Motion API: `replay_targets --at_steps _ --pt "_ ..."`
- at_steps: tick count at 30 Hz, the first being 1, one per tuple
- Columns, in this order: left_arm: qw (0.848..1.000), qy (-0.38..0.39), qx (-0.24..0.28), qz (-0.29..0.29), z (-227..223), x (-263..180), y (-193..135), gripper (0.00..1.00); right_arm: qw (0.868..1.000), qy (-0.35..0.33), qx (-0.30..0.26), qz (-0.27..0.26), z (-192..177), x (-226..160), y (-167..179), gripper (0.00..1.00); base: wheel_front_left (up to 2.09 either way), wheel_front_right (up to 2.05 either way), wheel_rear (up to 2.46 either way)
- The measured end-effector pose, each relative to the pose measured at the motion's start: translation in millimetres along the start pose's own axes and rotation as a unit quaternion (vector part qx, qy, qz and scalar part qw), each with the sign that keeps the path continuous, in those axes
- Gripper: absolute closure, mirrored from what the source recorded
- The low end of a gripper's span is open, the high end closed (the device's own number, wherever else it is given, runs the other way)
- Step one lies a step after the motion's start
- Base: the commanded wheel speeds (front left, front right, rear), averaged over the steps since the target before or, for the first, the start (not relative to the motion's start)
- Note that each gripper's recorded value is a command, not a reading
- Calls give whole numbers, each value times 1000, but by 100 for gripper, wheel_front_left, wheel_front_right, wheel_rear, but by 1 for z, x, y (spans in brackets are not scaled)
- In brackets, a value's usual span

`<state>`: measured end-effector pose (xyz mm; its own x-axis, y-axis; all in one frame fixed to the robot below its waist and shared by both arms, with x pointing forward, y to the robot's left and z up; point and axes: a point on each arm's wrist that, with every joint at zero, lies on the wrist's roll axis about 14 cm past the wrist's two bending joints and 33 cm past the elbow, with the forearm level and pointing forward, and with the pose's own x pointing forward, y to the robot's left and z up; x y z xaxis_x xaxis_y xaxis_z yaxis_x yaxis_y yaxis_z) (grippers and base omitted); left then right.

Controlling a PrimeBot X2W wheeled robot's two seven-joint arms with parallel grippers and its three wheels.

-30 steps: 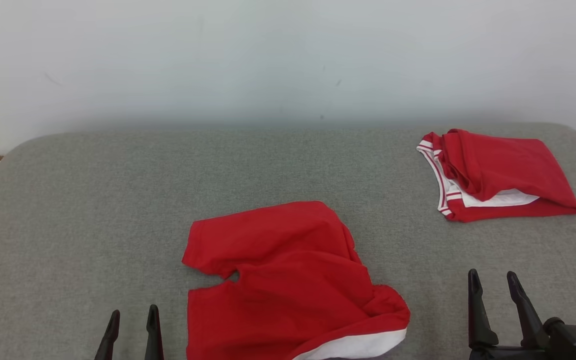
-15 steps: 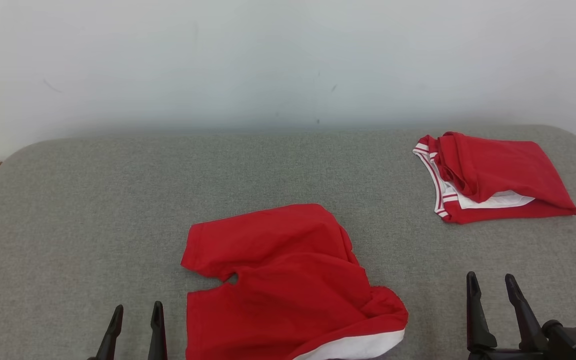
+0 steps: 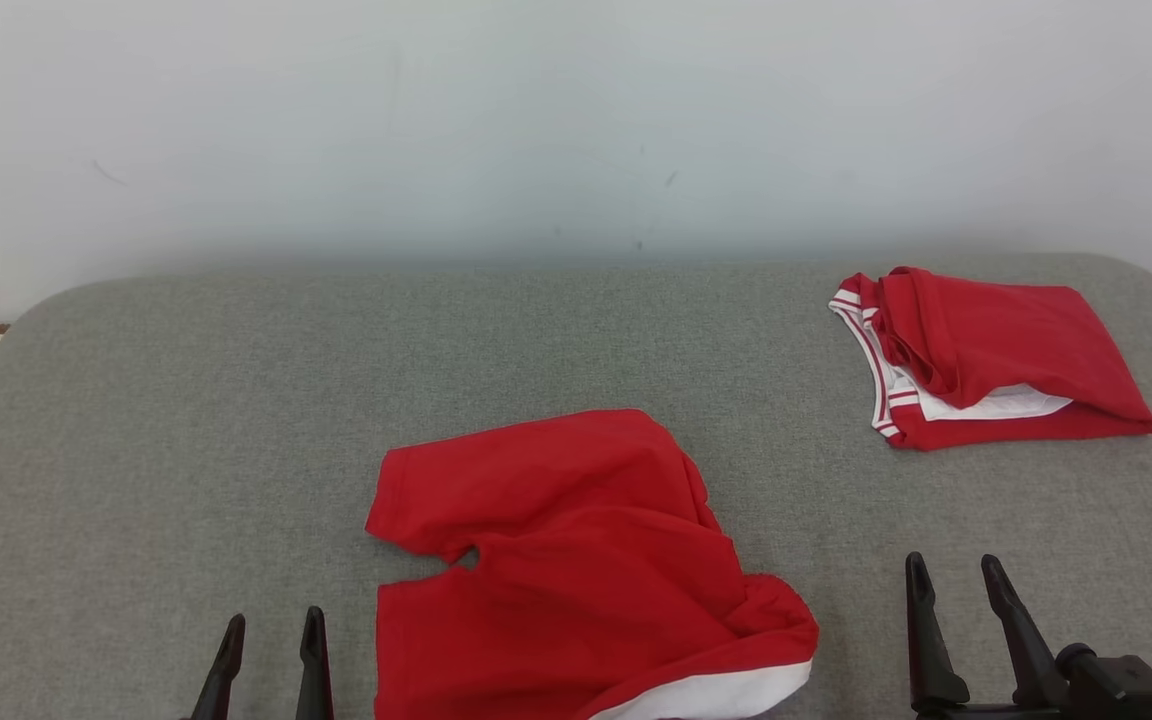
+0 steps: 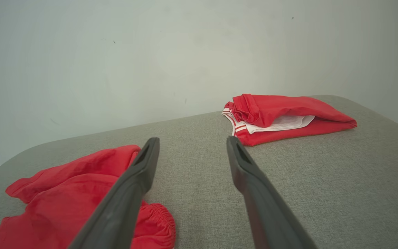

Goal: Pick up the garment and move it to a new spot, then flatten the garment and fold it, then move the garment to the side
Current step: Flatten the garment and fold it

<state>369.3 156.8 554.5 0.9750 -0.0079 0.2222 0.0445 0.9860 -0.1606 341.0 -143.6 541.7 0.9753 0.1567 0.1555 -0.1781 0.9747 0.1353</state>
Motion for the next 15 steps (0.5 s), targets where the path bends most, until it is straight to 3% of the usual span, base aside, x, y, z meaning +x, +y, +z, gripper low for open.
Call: replay_targets --at_steps 15 --pt "1000 1 2 1 0 -2 -1 0 1000 -1 -1 7 1 1 4 0 0 0 0"
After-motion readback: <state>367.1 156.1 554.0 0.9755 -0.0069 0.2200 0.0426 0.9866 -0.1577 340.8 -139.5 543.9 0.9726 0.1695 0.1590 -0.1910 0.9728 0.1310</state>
